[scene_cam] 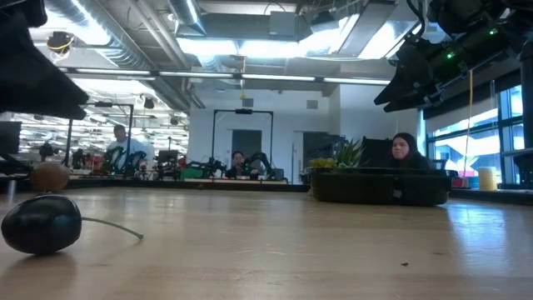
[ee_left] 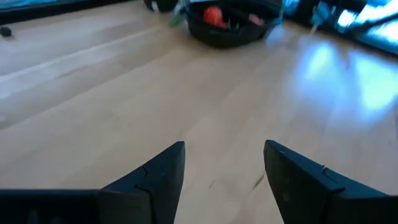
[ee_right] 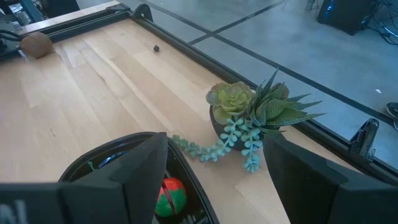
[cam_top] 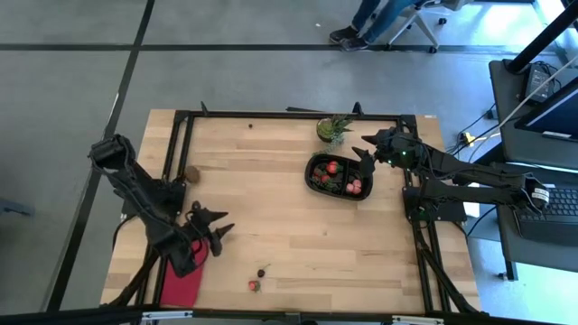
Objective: Pick and placing Produce into tupperware
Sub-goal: Put the blueberry into the of the black bin
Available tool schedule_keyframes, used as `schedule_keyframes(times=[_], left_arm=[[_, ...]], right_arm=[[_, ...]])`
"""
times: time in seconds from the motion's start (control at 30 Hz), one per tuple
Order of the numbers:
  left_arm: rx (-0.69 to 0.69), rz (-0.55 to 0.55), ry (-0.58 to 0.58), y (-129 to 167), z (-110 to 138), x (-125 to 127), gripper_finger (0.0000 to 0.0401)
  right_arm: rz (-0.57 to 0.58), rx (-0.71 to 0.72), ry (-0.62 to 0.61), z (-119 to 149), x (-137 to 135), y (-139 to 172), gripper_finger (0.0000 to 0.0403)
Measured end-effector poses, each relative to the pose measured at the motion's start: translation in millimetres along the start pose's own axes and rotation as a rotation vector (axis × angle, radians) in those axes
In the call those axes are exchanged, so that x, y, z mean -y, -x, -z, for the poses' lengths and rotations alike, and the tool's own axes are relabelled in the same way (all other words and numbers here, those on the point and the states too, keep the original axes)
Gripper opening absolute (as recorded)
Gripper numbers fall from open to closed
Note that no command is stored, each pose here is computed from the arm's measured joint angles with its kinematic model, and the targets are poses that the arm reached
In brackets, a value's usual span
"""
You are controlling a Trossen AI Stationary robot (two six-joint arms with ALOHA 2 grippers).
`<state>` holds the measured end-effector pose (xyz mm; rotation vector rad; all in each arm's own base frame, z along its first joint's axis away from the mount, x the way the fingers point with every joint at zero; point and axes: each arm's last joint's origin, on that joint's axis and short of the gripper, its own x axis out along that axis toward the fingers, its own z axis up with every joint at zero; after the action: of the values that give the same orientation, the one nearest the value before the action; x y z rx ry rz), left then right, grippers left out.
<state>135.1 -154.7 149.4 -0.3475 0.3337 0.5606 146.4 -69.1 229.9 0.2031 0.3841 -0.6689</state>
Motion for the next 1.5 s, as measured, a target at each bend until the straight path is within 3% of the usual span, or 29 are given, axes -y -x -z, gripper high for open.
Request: schedule_keyframes(times=[0.27,0.47,0.8,1.23,1.5], left_arm=[[0.164,-0.005,0.055,-9.8,4.2,-12.6,0.0209],[0.176,-0.035,-0.020,-14.4,4.8,-18.1,0.0209],[0.173,-0.031,-0.009,-16.0,8.8,-22.3,0.0209],[0.061,-0.032,0.001,-16.7,12.6,-22.5,0.0209],[-0.113,-0.054,-0.026,-18.6,22.5,-33.0,0.0209]], right_arm=[[0.003,-0.017,0.004,1.5,-0.5,-3.2,0.0268],[0.016,-0.087,0.021,8.1,-2.4,-15.2,0.0268],[0.014,-0.080,0.025,8.5,-6.6,-32.1,0.0268],[-0.002,0.013,0.026,-0.6,-8.4,-33.1,0.0268],[-0.002,0.016,0.022,-0.9,-8.4,-33.1,0.0268]])
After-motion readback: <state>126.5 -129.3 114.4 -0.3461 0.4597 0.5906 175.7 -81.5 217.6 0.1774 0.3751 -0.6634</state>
